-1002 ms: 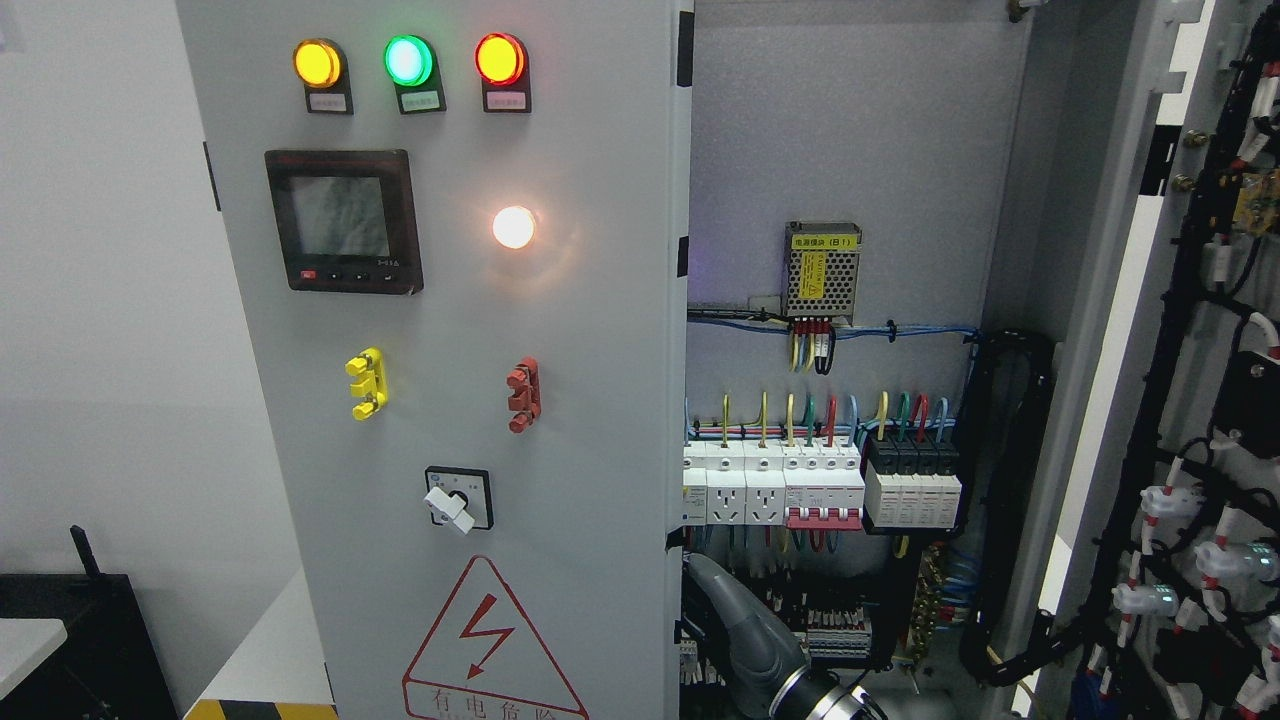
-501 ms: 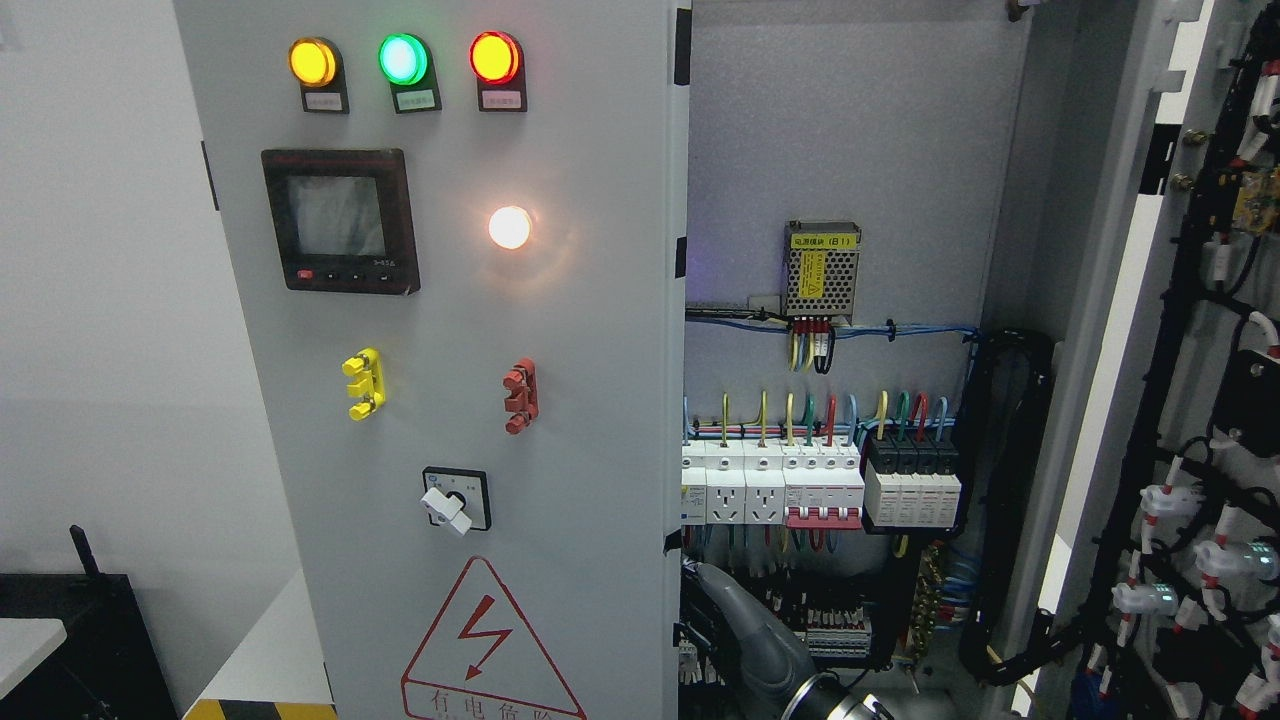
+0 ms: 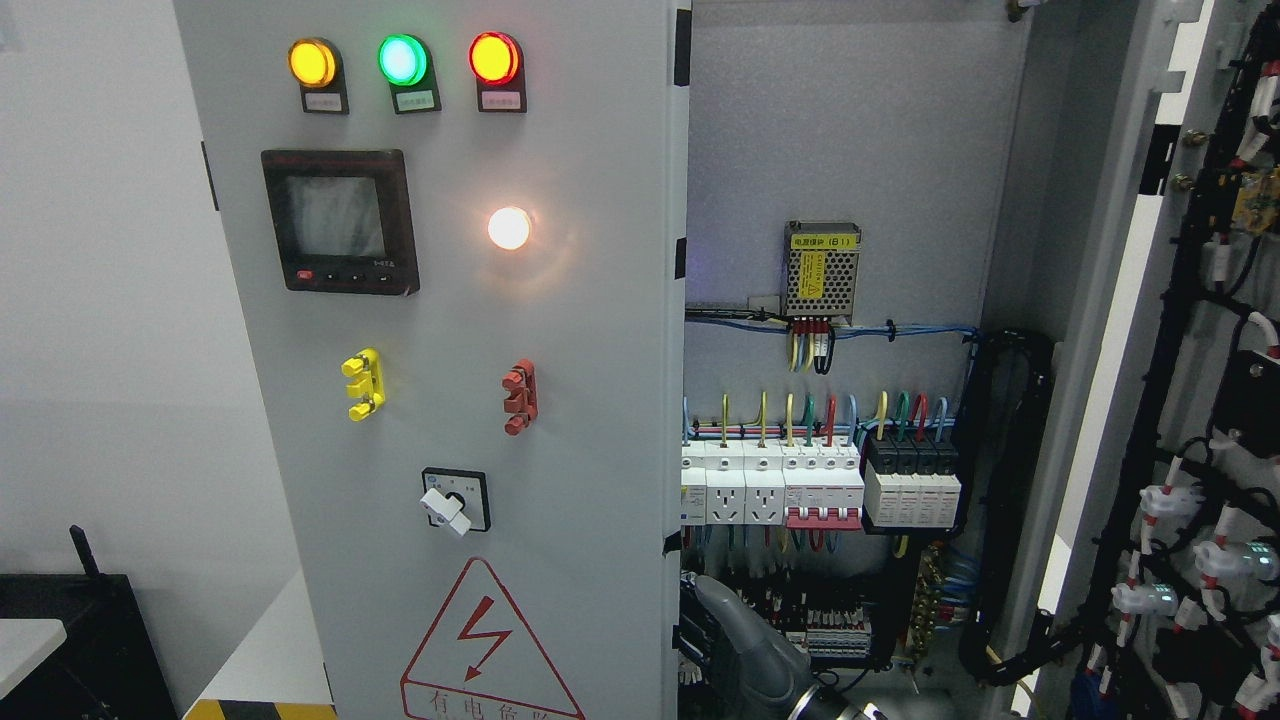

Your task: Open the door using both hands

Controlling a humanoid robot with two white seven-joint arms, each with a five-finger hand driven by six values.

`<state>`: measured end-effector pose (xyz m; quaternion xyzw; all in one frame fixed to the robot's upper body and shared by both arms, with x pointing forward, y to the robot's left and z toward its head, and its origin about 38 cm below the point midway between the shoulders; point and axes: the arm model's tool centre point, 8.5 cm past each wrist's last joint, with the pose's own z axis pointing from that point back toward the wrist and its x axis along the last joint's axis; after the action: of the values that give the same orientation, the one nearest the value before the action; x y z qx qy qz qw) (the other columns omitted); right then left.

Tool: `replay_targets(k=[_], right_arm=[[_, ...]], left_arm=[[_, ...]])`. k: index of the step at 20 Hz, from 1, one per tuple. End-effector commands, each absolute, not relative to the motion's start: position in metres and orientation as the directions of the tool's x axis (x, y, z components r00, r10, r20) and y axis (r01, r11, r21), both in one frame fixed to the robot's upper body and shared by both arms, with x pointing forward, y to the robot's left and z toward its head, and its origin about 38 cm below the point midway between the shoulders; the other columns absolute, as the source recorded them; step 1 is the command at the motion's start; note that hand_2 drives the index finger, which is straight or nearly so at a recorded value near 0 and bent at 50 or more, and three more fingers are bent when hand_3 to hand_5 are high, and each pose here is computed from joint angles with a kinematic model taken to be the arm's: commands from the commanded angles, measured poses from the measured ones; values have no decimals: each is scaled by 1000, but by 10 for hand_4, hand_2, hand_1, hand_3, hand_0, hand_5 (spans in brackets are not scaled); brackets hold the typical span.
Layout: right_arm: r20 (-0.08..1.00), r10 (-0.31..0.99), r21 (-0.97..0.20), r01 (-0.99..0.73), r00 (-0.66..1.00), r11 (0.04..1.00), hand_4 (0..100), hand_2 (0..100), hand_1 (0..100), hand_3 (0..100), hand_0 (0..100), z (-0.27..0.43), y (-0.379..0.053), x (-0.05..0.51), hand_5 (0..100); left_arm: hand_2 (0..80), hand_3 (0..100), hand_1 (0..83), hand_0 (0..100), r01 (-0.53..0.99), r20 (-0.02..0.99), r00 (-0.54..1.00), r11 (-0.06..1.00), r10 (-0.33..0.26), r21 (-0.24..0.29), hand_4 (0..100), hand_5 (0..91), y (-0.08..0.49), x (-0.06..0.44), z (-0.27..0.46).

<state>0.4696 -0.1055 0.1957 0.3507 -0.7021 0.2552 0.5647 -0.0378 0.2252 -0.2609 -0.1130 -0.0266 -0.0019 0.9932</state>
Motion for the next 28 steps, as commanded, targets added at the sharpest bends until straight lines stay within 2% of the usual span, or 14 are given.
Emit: replay_targets(k=[1, 17, 20, 28], right_arm=[[967, -215, 19, -809, -133, 587, 0, 0, 0, 0, 383, 203, -95, 462, 0], [966, -225, 1, -863, -130, 506, 0, 0, 0, 0, 382, 206, -83, 452, 0], [955, -279, 32, -892, -106, 451, 0, 0, 0, 0, 382, 211, -72, 443, 0], [956, -273, 12, -917, -106, 398, 0, 0, 0, 0, 382, 209, -62, 429, 0]], left_arm=[[0, 0, 0, 0, 10, 54, 999, 974, 2, -224, 0, 0, 225, -38, -261], [0, 0, 0, 0, 10, 54, 999, 974, 2, -224, 0, 0, 225, -38, -261], [0, 0, 0, 0, 10, 54, 999, 974, 2, -224, 0, 0, 225, -38, -261], [0, 0, 0, 0, 10, 54, 999, 974, 2, -224, 0, 0, 225, -38, -261]])
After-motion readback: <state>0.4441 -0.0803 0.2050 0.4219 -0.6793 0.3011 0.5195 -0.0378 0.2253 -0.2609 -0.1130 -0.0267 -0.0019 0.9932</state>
